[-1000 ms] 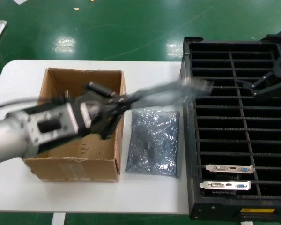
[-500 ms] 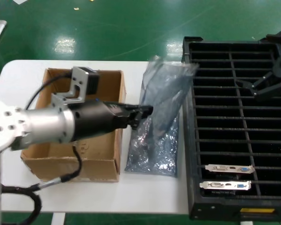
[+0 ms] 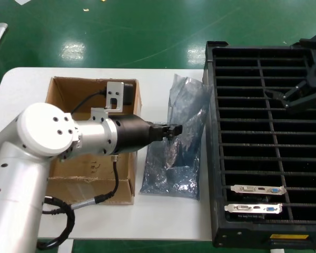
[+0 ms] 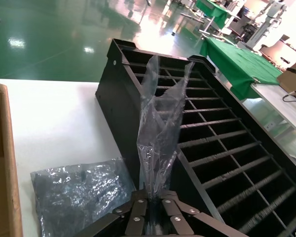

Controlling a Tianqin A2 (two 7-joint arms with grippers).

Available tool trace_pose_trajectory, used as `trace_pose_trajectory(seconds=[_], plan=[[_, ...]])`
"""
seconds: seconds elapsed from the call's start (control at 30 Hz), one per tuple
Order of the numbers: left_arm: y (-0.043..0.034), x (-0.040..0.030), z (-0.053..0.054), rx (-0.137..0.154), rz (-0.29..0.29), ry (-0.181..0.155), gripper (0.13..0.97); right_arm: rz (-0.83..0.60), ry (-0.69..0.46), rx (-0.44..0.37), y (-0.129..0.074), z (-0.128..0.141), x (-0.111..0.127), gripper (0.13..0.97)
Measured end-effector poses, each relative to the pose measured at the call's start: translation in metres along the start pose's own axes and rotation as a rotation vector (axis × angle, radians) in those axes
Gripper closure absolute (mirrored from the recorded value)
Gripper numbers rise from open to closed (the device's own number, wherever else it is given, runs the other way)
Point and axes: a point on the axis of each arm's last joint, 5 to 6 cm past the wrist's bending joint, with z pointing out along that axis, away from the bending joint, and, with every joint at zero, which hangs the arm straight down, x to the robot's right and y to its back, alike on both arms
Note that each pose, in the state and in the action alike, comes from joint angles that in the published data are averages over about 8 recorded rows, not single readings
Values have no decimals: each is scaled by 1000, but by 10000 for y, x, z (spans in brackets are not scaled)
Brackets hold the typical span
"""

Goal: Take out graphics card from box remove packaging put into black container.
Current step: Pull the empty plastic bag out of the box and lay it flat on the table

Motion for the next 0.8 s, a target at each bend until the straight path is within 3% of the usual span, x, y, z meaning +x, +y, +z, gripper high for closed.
trace_pose_trajectory(seconds=[0.2, 0.43, 0.63, 0.8], plan=[[-59, -30, 73, 10, -16, -14, 907, 0, 0, 0, 0, 0, 0, 130], [-124, -105, 20, 56, -13, -35, 835, 0, 0, 0, 0, 0, 0, 130], [-249, -140, -181, 128, 29, -51, 722, 0, 0, 0, 0, 0, 0, 130], [-365, -125, -491, 205, 160, -98, 623, 0, 0, 0, 0, 0, 0, 130]])
